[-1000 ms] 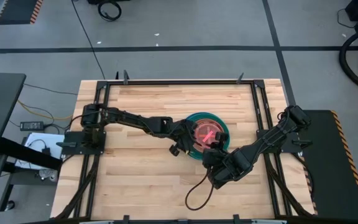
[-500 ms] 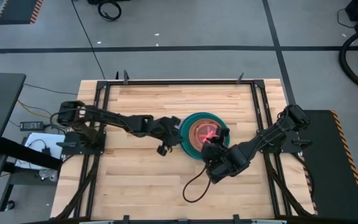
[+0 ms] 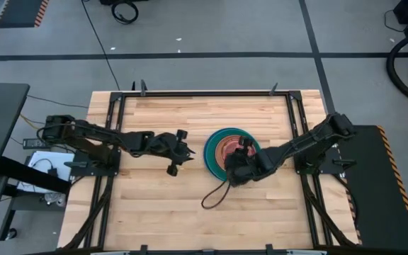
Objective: Stack plastic plates
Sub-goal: Return to Home Position
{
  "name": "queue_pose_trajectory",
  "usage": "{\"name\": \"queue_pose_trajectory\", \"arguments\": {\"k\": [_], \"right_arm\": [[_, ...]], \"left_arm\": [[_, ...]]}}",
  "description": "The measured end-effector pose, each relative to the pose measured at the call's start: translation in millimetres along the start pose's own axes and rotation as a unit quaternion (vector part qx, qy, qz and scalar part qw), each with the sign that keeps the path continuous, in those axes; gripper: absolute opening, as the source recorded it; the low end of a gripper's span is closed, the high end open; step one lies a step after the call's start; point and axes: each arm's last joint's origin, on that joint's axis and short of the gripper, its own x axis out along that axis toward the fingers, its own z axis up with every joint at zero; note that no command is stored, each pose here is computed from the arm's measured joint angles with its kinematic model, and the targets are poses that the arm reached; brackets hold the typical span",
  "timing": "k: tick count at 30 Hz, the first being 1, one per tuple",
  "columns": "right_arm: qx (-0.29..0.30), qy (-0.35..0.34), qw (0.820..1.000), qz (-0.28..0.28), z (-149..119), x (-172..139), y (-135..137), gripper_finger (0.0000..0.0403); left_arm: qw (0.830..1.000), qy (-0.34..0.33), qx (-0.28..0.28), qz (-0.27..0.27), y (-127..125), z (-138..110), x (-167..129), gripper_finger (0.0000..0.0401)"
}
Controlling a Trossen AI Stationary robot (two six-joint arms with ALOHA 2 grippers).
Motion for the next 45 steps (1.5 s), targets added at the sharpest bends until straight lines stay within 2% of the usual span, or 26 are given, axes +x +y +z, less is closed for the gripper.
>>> {"name": "queue_pose_trajectory", "arguments": {"k": [3, 8, 15, 25, 29, 34, 43, 45], "right_arm": [[0.020, -0.009, 0.999, 0.023, -10.7, 13.8, -10.5, 0.0077], [0.065, -0.061, 0.995, 0.054, -31.5, 19.5, -34.6, 0.0077], [0.142, -0.159, 0.972, 0.094, -61.8, 12.6, -71.1, 0.0077], [0.208, -0.250, 0.942, 0.086, -98.5, -12.9, -104.8, 0.0077], [0.234, -0.291, 0.923, 0.091, -113.1, -22.1, -113.1, 0.0077], [0.274, -0.351, 0.891, 0.094, -132.9, -28.6, -120.5, 0.0077], [0.331, -0.437, 0.833, 0.076, -167.5, -22.0, -121.4, 0.0077], [0.345, -0.442, 0.825, 0.071, -174.1, -18.4, -120.1, 0.0077]], "left_arm": [[1.000, -0.003, -0.013, 0.006, -3.3, -8.8, -8.5, 0.0111], [0.999, -0.016, -0.033, 0.014, -6.2, -19.7, -24.6, 0.0111], [0.996, -0.044, -0.069, 0.036, -5.2, -34.2, -43.5, 0.0111], [0.984, -0.102, -0.134, 0.051, -10.6, -55.2, -79.3, 0.0111], [0.977, -0.127, -0.161, 0.056, -13.2, -60.4, -90.9, 0.0111], [0.965, -0.159, -0.197, 0.059, -18.9, -71.1, -103.9, 0.0111], [0.947, -0.207, -0.235, 0.064, -29.5, -92.4, -116.9, 0.0111], [0.944, -0.219, -0.239, 0.067, -30.8, -94.8, -118.7, 0.0111]]}}
